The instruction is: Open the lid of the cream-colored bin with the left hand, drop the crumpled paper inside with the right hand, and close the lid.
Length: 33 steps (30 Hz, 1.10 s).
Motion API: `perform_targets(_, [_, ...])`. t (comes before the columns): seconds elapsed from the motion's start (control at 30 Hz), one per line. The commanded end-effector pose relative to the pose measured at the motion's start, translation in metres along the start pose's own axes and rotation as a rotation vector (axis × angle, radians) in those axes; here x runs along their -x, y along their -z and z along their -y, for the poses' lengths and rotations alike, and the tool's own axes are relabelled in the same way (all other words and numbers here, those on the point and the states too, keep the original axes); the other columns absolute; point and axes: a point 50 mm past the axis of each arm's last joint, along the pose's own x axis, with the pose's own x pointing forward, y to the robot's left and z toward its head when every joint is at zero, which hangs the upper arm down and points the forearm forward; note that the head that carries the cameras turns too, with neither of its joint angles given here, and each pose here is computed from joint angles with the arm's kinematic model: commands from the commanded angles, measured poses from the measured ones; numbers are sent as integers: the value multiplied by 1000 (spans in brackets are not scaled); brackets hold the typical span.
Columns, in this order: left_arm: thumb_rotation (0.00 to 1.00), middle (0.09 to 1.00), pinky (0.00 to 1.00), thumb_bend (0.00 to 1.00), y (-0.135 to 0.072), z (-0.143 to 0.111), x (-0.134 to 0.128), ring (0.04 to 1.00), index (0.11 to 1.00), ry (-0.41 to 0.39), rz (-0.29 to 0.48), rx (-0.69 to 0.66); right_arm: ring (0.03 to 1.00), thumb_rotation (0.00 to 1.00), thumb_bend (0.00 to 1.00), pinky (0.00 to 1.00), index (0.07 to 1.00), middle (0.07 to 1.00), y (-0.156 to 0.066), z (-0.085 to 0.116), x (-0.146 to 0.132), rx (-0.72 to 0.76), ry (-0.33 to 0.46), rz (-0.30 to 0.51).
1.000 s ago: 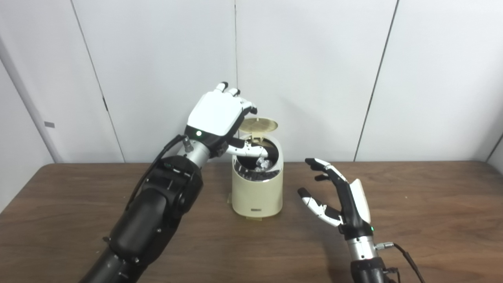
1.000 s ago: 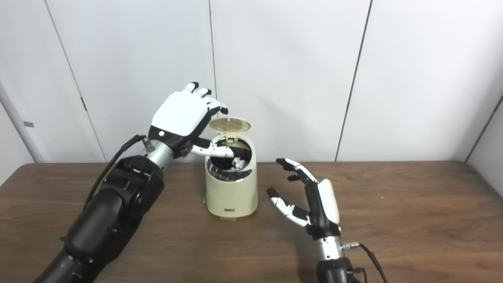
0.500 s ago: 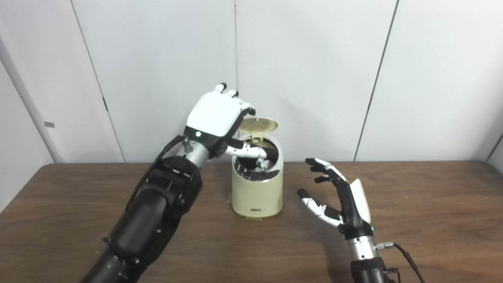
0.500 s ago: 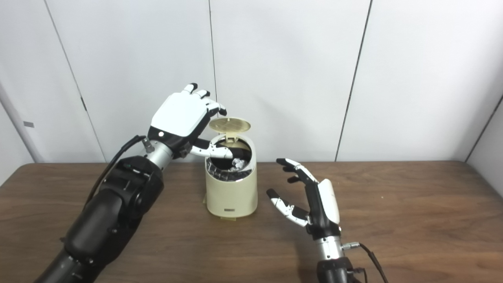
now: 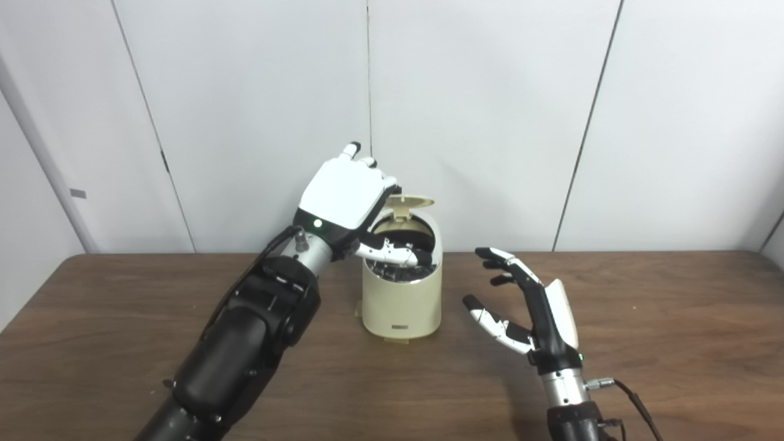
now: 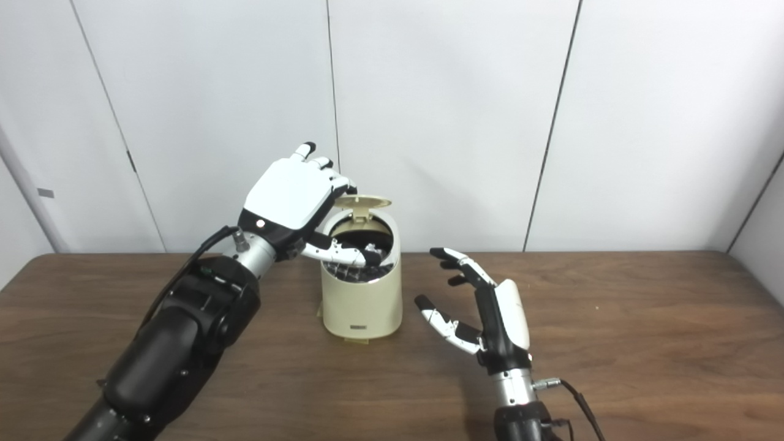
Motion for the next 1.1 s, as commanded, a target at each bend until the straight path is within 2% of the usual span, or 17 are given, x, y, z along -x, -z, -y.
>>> perform_targets(0.0, [988, 770, 1000, 965, 1, -12, -2, 876, 761, -68, 3, -37, 743, 439, 246, 607, 760, 777, 8, -15, 29, -21, -35, -71])
perform_targets(0.17, [984, 750, 1000, 956, 0, -3, 3, 842, 742, -72, 10, -52, 740, 461, 253, 606, 760, 779, 6, -15, 28, -26, -34, -76])
perform_targets(0.37, [997, 752, 1000, 937, 2, 4, 9, 831, 742, -42, 22, -94, 743, 427, 249, 611, 757, 776, 4, -16, 28, -19, -34, -77])
perform_targets(0.6, [1000, 739, 1000, 985, 0, 16, 14, 822, 728, -22, 56, -127, 742, 441, 248, 609, 748, 776, 2, -16, 27, -18, -34, -80])
perform_targets(1.07, [946, 733, 1000, 959, -9, 53, 30, 781, 720, 73, 83, -202, 753, 453, 253, 622, 765, 781, -4, -14, 28, -22, -33, -86])
